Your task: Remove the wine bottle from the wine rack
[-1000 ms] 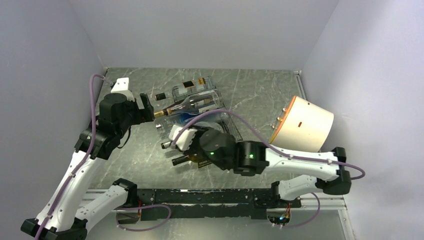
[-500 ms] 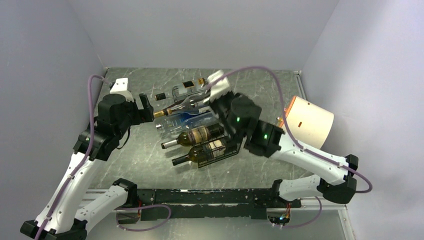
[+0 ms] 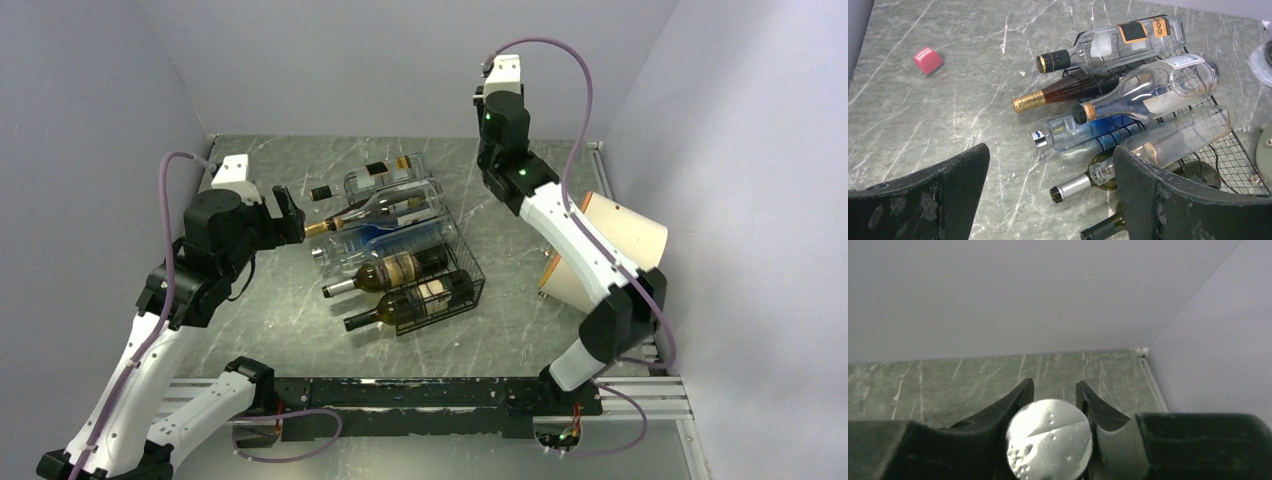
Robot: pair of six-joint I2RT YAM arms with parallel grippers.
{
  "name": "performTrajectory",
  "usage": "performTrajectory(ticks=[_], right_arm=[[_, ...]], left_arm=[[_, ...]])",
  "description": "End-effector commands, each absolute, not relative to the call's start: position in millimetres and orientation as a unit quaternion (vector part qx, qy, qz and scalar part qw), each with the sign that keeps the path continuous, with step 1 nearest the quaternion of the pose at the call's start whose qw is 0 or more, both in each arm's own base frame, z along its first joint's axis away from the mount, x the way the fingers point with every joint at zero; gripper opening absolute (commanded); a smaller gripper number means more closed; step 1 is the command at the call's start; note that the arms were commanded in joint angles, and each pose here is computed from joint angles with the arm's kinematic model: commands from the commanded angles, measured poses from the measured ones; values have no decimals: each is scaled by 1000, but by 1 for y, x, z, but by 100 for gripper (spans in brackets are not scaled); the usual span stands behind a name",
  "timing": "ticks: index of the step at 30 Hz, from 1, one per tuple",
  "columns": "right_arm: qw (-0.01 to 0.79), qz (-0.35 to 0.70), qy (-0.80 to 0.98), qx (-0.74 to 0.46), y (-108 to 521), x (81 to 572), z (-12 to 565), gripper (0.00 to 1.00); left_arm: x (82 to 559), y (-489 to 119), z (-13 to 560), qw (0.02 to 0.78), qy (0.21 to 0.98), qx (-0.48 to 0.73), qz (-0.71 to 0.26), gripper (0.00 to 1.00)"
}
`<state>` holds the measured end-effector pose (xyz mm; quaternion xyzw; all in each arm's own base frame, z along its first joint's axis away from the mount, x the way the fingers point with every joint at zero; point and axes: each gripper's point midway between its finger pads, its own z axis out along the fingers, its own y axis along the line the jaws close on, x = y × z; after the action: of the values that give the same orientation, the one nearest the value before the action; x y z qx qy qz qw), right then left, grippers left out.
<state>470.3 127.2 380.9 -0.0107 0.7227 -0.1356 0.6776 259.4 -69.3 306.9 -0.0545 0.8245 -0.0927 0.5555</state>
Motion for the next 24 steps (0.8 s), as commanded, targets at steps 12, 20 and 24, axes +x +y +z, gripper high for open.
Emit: performTrajectory(ticks=[12, 20, 24], right_arm=[[737, -45, 660, 136, 91, 569, 346, 0], [722, -51, 673, 151, 79, 595, 302, 0], [712, -55, 682, 156, 72, 606, 280, 0]], left_arm=[[247, -83, 315, 549, 824, -33, -139, 97], [247, -90, 309, 539, 828, -27, -153, 97], [247, -97, 309, 526, 831, -35, -174, 96]])
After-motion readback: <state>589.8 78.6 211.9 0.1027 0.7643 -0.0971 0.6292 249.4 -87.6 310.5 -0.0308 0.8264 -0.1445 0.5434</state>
